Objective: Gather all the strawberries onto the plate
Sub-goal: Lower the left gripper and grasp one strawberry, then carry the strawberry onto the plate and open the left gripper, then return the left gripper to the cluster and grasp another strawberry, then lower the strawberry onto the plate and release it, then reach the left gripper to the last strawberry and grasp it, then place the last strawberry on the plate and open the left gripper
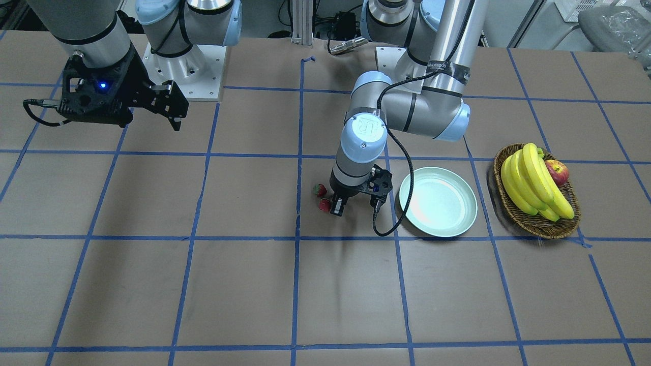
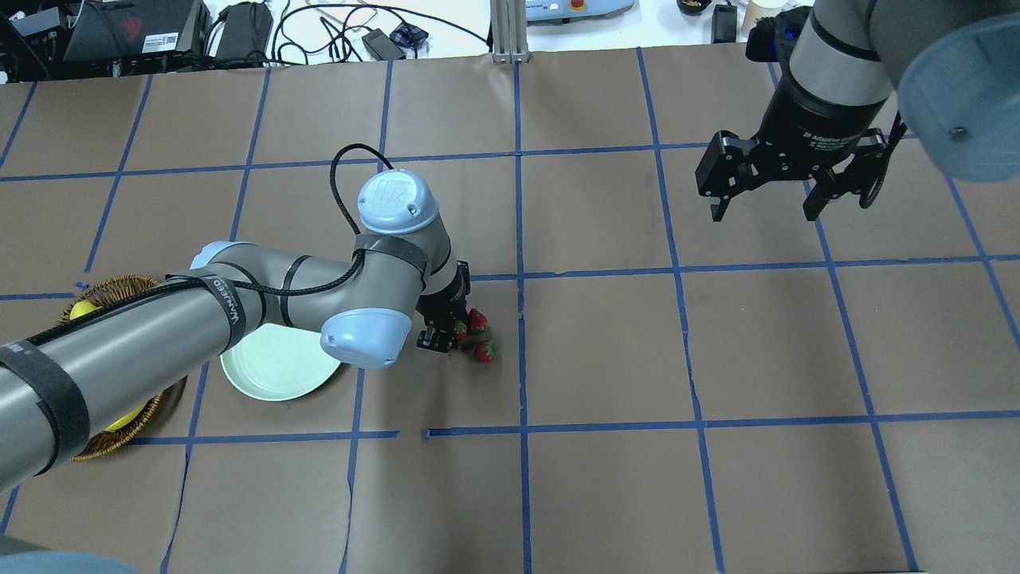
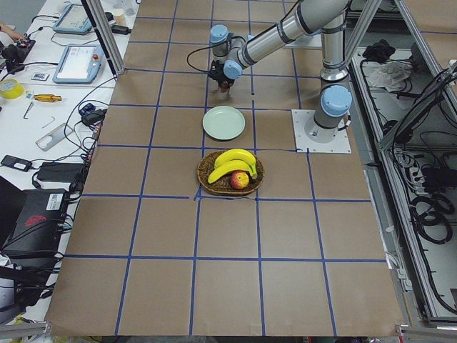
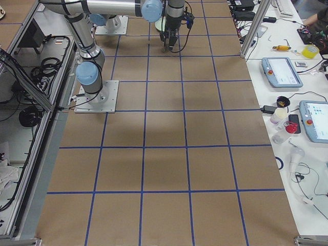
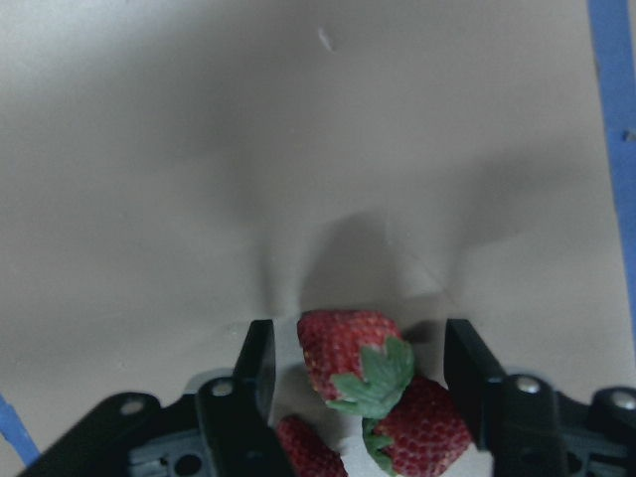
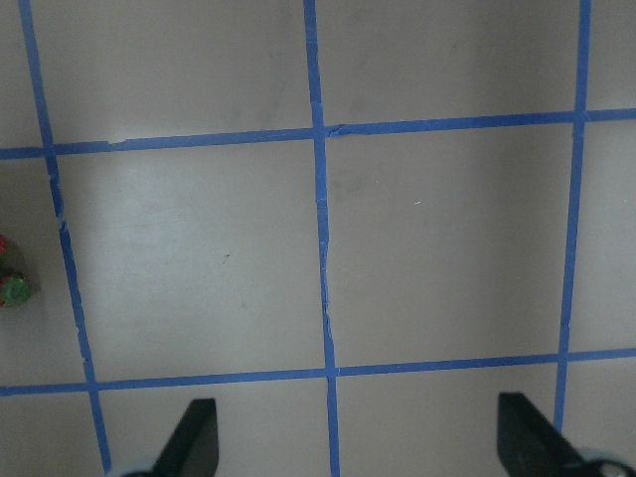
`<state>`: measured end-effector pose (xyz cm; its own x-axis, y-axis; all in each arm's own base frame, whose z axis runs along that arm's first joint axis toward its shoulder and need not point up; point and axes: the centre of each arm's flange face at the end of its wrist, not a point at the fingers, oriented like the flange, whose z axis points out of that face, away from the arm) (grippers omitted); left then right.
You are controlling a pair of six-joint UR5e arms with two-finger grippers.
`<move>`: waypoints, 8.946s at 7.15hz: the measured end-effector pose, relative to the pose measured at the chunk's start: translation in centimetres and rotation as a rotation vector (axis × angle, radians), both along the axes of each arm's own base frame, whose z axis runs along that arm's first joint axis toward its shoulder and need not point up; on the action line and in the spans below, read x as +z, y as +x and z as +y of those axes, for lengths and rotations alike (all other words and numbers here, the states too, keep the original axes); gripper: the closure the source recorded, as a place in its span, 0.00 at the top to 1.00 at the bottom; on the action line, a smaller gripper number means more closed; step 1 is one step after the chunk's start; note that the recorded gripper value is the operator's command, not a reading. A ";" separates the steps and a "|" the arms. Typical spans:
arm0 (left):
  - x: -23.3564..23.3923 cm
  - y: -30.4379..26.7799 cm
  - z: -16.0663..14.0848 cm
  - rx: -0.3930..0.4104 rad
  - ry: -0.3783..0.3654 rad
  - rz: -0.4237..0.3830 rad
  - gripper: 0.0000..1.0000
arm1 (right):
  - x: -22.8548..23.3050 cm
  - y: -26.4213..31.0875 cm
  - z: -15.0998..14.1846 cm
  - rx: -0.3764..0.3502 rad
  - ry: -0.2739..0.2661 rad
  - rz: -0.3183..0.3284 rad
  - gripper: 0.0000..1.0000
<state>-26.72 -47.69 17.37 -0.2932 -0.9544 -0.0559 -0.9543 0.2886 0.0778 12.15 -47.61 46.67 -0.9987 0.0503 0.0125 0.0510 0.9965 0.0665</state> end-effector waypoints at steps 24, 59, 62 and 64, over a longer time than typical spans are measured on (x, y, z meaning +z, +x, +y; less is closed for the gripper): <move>0.3 -0.9 -3.1 -0.413 0.006 0.099 1.00 | -0.1 0.0 0.0 0.000 0.002 0.000 1.00; -0.8 -3.2 0.2 -0.407 0.154 0.132 0.46 | -0.3 -0.1 0.0 -0.002 0.005 -0.004 1.00; -0.9 -3.2 0.3 -0.409 0.156 0.134 0.12 | -0.3 -0.1 0.0 -0.003 0.006 -0.002 1.00; 0.9 -2.9 -0.6 -0.439 0.113 0.141 0.12 | -0.3 -0.1 0.0 -0.003 0.006 -0.003 1.00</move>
